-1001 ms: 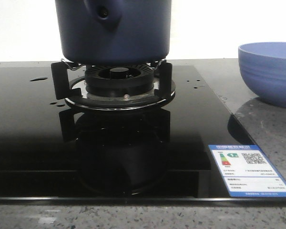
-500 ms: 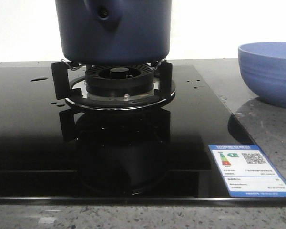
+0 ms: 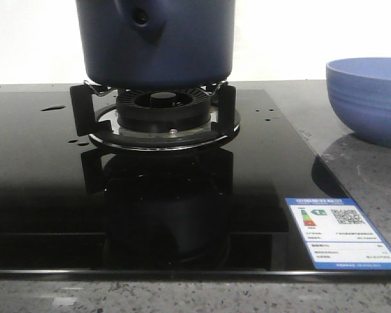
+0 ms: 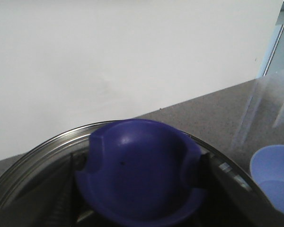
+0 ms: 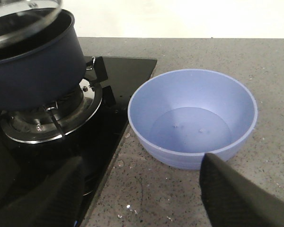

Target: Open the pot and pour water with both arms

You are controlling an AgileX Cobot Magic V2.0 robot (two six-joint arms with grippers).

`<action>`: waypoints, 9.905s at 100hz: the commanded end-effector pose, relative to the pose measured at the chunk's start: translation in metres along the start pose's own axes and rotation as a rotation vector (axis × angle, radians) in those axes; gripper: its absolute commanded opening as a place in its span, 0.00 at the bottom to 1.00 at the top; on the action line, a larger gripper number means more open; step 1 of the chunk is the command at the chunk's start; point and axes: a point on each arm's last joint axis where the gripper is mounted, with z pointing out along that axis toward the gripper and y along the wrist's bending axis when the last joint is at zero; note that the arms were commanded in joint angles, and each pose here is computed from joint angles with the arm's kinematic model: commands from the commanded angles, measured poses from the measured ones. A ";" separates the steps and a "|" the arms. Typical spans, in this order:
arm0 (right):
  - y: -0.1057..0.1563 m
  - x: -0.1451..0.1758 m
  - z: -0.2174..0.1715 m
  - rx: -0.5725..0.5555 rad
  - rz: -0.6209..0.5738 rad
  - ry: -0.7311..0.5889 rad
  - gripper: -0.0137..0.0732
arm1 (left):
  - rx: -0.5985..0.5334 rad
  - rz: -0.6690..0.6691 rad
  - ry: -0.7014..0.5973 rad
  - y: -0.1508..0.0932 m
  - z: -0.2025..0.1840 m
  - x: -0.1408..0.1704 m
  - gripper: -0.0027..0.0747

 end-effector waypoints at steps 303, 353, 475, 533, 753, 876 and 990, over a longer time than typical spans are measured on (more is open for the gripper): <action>0.045 -0.214 0.199 -0.325 0.096 0.320 0.08 | -0.421 -0.007 -0.222 0.107 -0.121 -0.074 0.54; 0.098 -0.213 0.237 -0.276 -0.151 -0.079 0.11 | -0.421 -0.006 -0.222 0.107 -0.121 -0.074 0.54; 0.088 -0.176 0.212 -0.173 -0.179 -0.939 0.10 | -0.421 -0.006 -0.222 0.107 -0.121 -0.074 0.54; 0.087 -0.181 0.205 -0.166 -0.163 -1.042 0.10 | -0.421 -0.006 -0.222 0.107 -0.121 -0.074 0.54; -0.102 -0.069 0.205 0.225 0.176 0.703 0.11 | -0.149 0.032 -0.315 0.037 -0.098 -0.081 0.54; -0.065 -0.139 0.118 0.189 0.098 0.430 0.56 | -0.039 0.015 -0.157 0.003 -0.007 -0.027 0.54; -0.063 -0.140 0.119 0.165 0.109 0.420 0.56 | -0.048 0.010 -0.294 0.006 -0.049 -0.061 0.74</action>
